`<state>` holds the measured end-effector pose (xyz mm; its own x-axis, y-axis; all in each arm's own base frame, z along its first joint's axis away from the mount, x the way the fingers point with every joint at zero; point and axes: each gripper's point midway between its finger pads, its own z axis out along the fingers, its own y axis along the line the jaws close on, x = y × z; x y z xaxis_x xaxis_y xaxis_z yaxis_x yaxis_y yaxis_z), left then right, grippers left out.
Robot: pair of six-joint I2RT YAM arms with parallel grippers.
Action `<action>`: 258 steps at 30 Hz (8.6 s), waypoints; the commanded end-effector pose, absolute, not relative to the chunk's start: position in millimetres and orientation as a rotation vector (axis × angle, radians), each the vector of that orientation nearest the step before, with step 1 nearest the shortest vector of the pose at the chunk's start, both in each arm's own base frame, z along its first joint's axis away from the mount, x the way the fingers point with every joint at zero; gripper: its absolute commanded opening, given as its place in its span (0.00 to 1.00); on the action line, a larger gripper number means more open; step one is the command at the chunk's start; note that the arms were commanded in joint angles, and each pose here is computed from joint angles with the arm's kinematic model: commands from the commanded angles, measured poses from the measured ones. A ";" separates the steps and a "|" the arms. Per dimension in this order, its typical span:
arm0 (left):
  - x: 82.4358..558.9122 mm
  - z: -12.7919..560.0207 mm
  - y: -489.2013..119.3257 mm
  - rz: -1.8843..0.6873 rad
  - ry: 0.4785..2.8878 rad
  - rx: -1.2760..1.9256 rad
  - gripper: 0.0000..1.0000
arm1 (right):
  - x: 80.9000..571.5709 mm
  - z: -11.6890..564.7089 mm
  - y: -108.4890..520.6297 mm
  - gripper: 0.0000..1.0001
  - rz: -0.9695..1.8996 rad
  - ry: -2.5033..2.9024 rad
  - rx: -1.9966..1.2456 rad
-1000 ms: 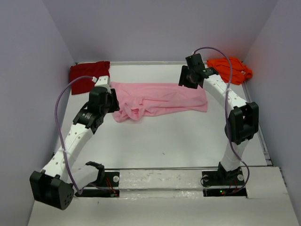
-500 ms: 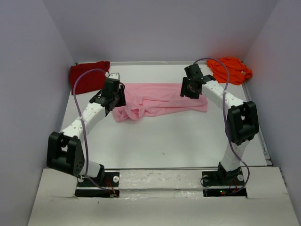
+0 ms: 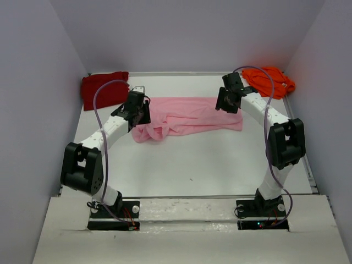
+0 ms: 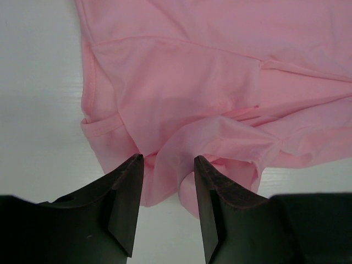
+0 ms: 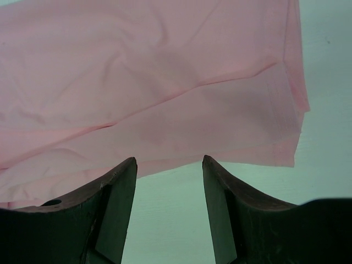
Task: Fold and stack the t-shirts
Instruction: Fold the tshirt
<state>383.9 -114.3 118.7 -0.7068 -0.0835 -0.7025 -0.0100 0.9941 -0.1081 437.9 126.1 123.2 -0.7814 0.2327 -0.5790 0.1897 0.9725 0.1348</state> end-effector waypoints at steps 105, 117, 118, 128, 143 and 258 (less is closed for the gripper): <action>353.3 158.7 -130.5 -0.113 2.234 0.065 0.00 | 484.0 83.5 33.3 0.57 0.093 2.431 0.407; 353.0 159.4 -129.5 -0.106 2.229 0.063 0.00 | 489.5 57.5 45.8 0.31 0.172 2.470 0.401; 353.5 159.7 -128.8 -0.104 2.227 0.061 0.00 | 490.1 57.9 46.4 0.31 0.177 2.468 0.400; 354.0 160.4 -128.5 -0.106 2.226 0.055 0.00 | 473.5 90.5 58.3 0.00 0.252 2.419 0.414; 324.8 216.9 -132.1 -0.241 2.157 0.013 0.00 | 364.8 151.5 93.0 0.00 0.474 2.343 0.427; 439.3 90.1 -194.3 -0.190 2.391 -0.072 0.64 | 509.7 80.5 102.0 0.66 0.253 2.458 0.347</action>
